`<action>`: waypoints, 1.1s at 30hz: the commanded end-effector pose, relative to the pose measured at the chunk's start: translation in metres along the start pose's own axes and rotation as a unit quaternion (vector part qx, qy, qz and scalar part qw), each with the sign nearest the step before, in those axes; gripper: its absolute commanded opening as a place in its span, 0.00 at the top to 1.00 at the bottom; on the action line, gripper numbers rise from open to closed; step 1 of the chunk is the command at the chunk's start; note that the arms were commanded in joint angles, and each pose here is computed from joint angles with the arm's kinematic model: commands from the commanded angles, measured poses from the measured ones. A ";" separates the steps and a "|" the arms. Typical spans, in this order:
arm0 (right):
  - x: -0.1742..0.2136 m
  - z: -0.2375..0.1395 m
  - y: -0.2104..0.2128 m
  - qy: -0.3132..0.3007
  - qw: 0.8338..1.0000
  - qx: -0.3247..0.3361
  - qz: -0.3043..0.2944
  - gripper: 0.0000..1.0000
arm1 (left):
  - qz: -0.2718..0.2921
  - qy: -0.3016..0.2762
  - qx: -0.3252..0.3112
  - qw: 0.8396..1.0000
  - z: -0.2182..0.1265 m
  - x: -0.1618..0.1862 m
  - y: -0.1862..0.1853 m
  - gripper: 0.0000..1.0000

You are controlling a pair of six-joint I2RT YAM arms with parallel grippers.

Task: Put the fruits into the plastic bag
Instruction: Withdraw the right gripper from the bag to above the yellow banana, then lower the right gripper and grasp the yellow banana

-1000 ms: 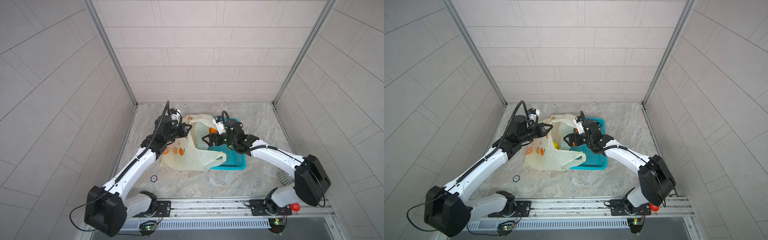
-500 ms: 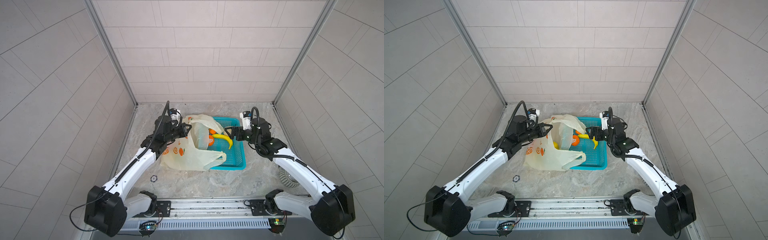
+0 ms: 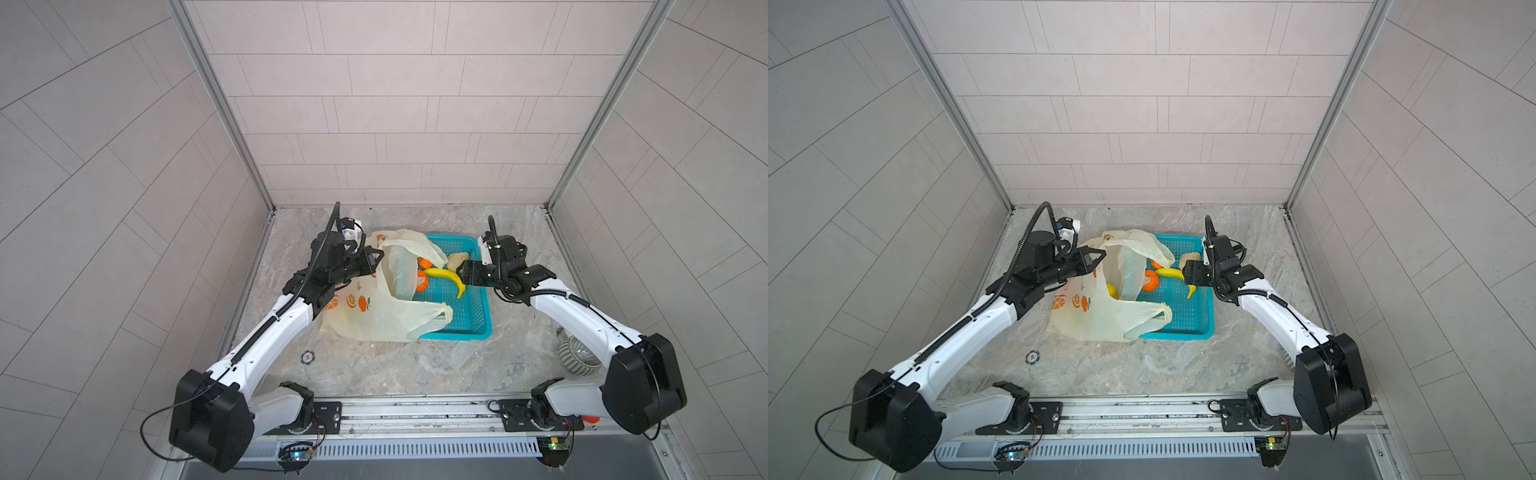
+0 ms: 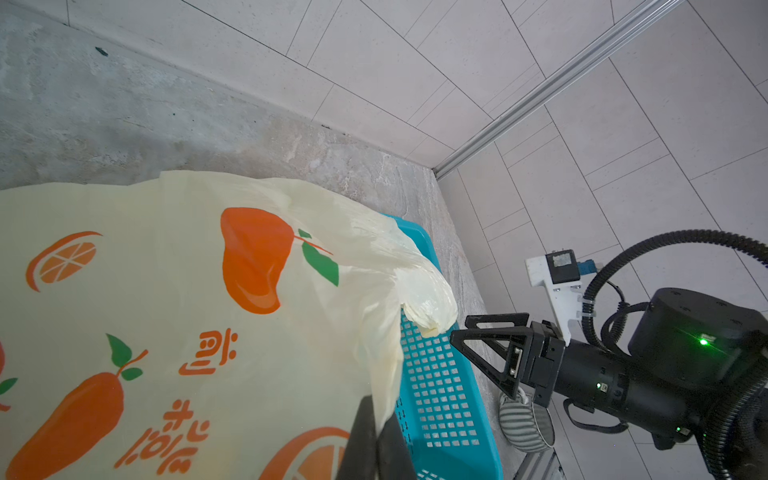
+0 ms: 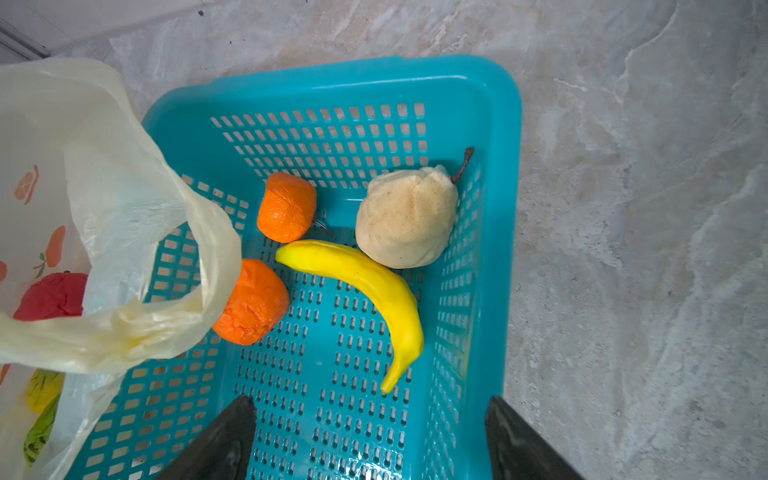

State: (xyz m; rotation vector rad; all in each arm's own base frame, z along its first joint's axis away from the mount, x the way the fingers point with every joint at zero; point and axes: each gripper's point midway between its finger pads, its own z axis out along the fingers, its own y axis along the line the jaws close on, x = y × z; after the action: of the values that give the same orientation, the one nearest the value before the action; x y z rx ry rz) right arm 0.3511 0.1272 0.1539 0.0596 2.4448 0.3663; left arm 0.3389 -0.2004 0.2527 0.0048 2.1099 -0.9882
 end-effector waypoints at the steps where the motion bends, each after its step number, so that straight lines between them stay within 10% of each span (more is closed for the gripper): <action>1: 0.005 -0.001 0.001 0.016 0.999 0.023 -0.026 0.18 | 0.004 -0.003 0.001 1.000 0.003 -0.001 -0.001 1.00; 24: 0.036 0.094 -0.010 0.185 0.962 0.166 -0.116 0.21 | 0.008 -0.004 0.010 1.000 0.004 -0.002 -0.005 1.00; 33: 0.058 0.112 -0.004 0.203 0.965 0.126 -0.107 0.29 | 0.008 -0.003 0.010 1.000 0.005 -0.002 -0.005 1.00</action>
State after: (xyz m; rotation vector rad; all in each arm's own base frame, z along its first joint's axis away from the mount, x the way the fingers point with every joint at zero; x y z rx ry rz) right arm 0.3846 0.1560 0.0465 -0.1815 2.8181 -0.0773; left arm 0.3404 -0.2032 0.2464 0.0048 2.1274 -0.9859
